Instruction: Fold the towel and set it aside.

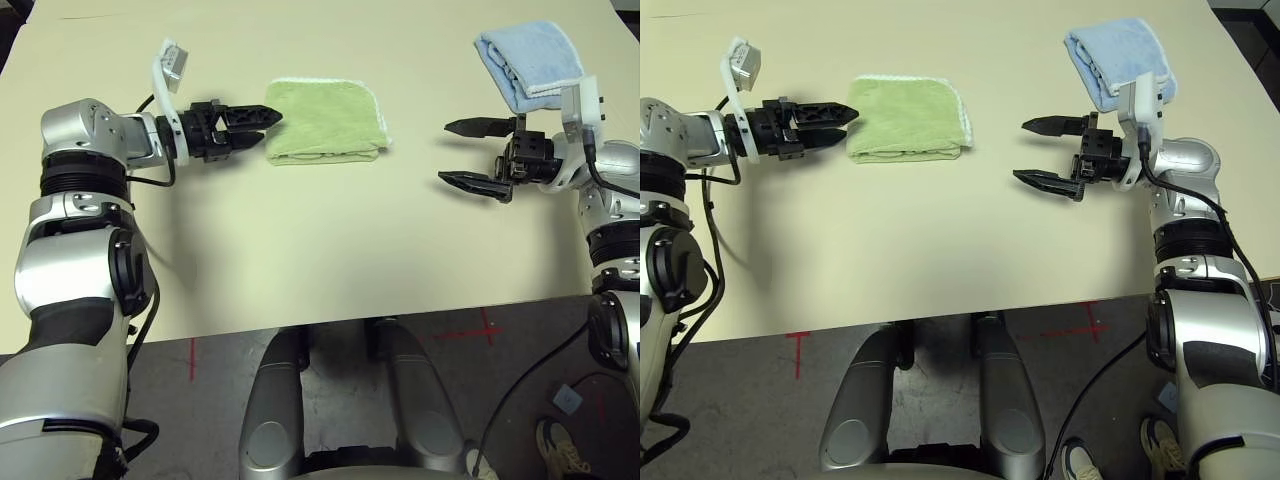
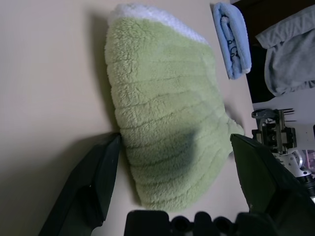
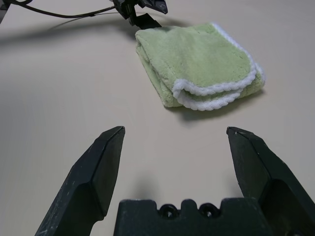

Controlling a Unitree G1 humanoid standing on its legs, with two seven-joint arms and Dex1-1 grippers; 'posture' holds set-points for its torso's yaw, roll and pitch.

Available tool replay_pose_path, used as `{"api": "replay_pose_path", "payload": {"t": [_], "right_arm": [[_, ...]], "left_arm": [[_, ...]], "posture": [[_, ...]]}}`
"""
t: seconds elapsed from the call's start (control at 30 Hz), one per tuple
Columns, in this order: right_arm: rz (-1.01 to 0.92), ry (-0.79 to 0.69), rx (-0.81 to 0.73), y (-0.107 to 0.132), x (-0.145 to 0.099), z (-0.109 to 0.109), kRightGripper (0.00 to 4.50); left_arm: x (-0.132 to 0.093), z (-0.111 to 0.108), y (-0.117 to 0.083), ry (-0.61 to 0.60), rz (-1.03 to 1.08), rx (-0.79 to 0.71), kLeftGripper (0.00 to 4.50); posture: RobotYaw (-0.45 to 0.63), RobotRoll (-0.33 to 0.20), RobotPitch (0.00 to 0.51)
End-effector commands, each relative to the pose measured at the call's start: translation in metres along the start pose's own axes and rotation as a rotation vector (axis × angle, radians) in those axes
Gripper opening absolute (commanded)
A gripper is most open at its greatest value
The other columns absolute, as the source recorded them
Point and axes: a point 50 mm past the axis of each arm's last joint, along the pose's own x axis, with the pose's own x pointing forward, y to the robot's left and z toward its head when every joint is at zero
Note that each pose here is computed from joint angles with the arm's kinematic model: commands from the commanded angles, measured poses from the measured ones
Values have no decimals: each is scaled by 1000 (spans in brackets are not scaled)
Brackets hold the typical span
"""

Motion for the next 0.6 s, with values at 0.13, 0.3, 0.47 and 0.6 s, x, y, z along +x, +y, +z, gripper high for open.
{"api": "replay_pose_path", "payload": {"t": [0.13,0.3,0.47,0.6], "right_arm": [[-13,5,-4,2,-3,1,4472],[-16,4,-7,3,-3,2,4472],[-21,9,-4,3,-1,2,4500],[-28,12,0,0,0,1,4500]], "left_arm": [[20,-8,2,13,11,-14,4500],[28,-16,3,67,8,-8,4500],[35,-19,-2,89,-25,-14,2800],[38,-18,-5,91,-33,-13,1277]], "posture": [[-43,0,346],[-47,0,346],[-48,0,346],[-48,0,346]]}}
